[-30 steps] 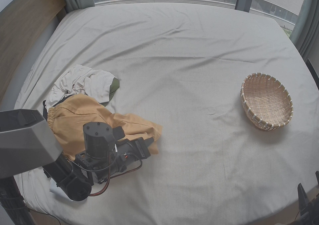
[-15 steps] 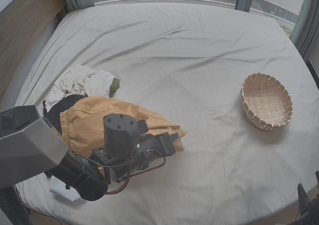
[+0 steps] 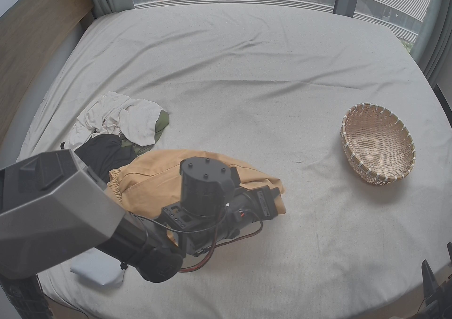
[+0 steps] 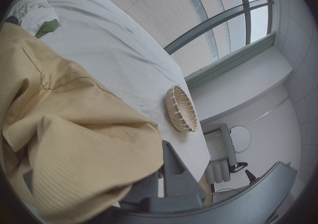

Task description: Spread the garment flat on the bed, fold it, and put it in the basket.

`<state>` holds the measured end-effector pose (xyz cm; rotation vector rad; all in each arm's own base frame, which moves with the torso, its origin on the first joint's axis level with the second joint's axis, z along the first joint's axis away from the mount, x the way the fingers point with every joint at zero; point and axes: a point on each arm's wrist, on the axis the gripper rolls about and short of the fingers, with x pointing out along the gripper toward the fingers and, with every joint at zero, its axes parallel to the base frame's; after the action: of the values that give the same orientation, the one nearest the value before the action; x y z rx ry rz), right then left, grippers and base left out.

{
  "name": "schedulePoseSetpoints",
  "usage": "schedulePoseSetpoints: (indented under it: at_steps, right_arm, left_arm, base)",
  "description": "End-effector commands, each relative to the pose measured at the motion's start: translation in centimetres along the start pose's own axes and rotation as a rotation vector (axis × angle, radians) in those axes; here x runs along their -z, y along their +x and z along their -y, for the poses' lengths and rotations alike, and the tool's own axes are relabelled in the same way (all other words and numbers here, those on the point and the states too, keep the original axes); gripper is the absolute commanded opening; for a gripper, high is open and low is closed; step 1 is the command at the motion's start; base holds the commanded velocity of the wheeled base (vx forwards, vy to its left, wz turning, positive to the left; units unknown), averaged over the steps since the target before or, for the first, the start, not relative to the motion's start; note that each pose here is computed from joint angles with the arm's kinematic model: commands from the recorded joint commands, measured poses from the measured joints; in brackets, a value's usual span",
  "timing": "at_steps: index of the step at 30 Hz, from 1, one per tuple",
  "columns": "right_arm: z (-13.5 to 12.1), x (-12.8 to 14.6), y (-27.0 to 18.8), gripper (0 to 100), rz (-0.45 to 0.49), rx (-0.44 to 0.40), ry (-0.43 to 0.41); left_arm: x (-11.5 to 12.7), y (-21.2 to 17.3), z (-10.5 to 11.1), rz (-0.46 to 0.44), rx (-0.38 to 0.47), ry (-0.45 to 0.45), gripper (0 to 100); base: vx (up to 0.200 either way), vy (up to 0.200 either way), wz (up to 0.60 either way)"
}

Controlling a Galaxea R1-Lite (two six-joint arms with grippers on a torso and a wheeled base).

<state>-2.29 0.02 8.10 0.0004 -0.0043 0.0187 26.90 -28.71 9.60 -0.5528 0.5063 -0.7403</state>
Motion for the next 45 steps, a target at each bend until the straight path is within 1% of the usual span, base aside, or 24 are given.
schedulePoseSetpoints:
  at_steps: [1,5,7,11,15,18,22,30,38,39,45]
  right_arm:
    - [0.0,0.5,0.1,100,-0.007,-0.001,0.0]
    - [0.0,0.5,0.1,100,-0.007,0.0,0.001]
    - [0.0,0.5,0.1,100,-0.007,0.0,0.001]
    - [0.0,0.5,0.1,100,-0.007,0.0,0.001]
    - [0.0,0.5,0.1,100,-0.007,-0.001,0.001]
    - [0.0,0.5,0.1,100,-0.007,-0.001,0.001]
    - [0.0,0.5,0.1,100,-0.007,-0.001,0.001]
    - [0.0,0.5,0.1,100,-0.007,-0.001,0.001]
    - [0.0,0.5,0.1,100,-0.007,-0.001,0.001]
    - [0.0,0.5,0.1,100,-0.007,-0.001,0.001]
    - [0.0,0.5,0.1,100,-0.007,-0.001,0.003]
  left_arm:
    - [0.9,1.1,0.6,-0.016,0.018,0.006,0]
    - [1.1,1.6,1.0,-0.026,0.022,0.008,0]
    - [1.3,1.9,1.6,-0.04,0.029,0.011,0]
    - [0.7,2.5,2.3,-0.024,0.046,0.014,0]
    - [0.7,3.1,3.1,-0.033,0.059,0.015,0]
    - [1.4,3.8,2.7,-0.05,0.05,0.018,0]
    - [2.5,4.3,2.8,-0.068,0.055,0.02,0]
    - [2.7,4.8,2.7,-0.068,0.055,0.022,0]
    - [2.3,5.0,2.8,-0.055,0.064,0.023,0]
    - [2.4,5.1,2.8,-0.056,0.062,0.021,100]
    - [2.3,5.2,3.2,-0.029,0.089,0.021,100]
  base:
    - [0.0,0.0,0.0]
    - [0.0,0.0,0.0]
    - [0.0,0.0,0.0]
    - [0.0,0.0,0.0]
    - [0.0,0.0,0.0]
    - [0.0,0.0,0.0]
    - [0.0,0.0,0.0]
    - [0.0,0.0,0.0]
    - [0.0,0.0,0.0]
    - [0.0,0.0,0.0]
    - [0.0,0.0,0.0]
